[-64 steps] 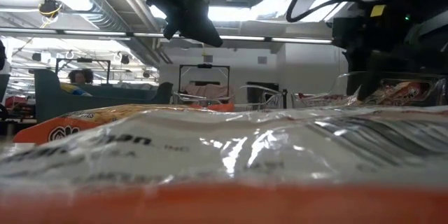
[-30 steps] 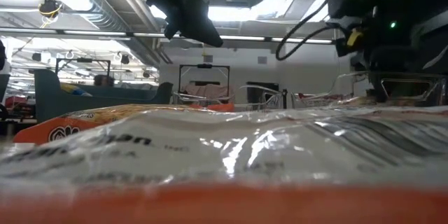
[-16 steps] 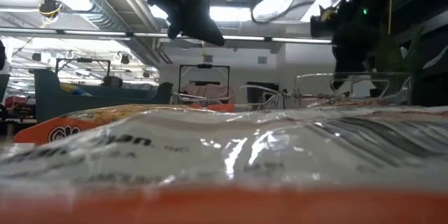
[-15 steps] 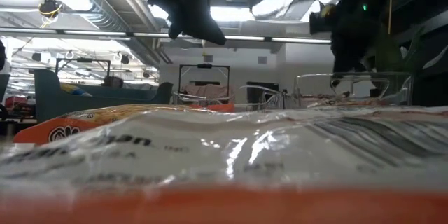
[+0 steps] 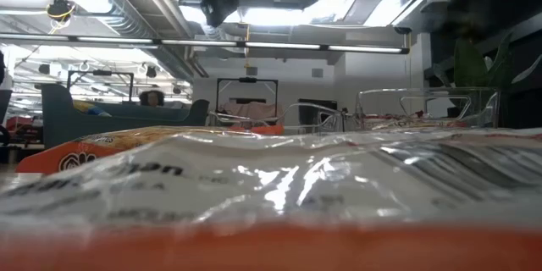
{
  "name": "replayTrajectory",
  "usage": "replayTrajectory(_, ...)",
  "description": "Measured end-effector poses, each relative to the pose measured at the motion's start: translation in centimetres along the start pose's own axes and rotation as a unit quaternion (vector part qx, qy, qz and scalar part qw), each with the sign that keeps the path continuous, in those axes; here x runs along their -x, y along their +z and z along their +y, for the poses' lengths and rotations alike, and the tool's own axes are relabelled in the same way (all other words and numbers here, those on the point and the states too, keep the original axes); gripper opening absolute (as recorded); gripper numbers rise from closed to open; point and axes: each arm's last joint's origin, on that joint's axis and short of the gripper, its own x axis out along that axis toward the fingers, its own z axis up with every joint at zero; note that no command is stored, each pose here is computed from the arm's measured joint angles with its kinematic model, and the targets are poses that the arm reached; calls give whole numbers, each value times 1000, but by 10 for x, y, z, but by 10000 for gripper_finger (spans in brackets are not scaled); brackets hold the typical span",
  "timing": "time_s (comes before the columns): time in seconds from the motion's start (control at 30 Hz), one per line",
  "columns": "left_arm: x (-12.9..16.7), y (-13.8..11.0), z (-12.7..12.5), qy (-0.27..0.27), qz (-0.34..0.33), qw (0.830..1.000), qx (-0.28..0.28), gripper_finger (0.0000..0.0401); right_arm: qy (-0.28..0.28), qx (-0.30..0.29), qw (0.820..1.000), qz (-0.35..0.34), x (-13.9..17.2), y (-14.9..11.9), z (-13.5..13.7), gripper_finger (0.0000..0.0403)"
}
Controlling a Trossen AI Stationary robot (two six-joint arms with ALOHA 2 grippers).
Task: Sort Maruchan noodles
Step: Put the red noodle pack into the right transparent bin
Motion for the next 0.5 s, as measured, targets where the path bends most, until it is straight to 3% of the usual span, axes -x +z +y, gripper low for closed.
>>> replayTrajectory(0.13, -12, 0, 2, -25, -10, 1000, -9, 0, -55, -124, 991, -6, -6, -29, 26, 0)
replayTrajectory(0.27, -15, 4, 17, -42, -11, 999, 1, 0, -66, -274, 959, -23, -8, -59, 50, 19)
replayTrajectory(0.4, -15, 8, 30, -34, -19, 999, 12, 0, -69, -396, 914, -61, -11, -88, 68, 86)
replayTrajectory(0.5, -14, 11, 32, -32, -31, 999, 11, 0, -93, -455, 884, -59, -21, -107, 77, 150)
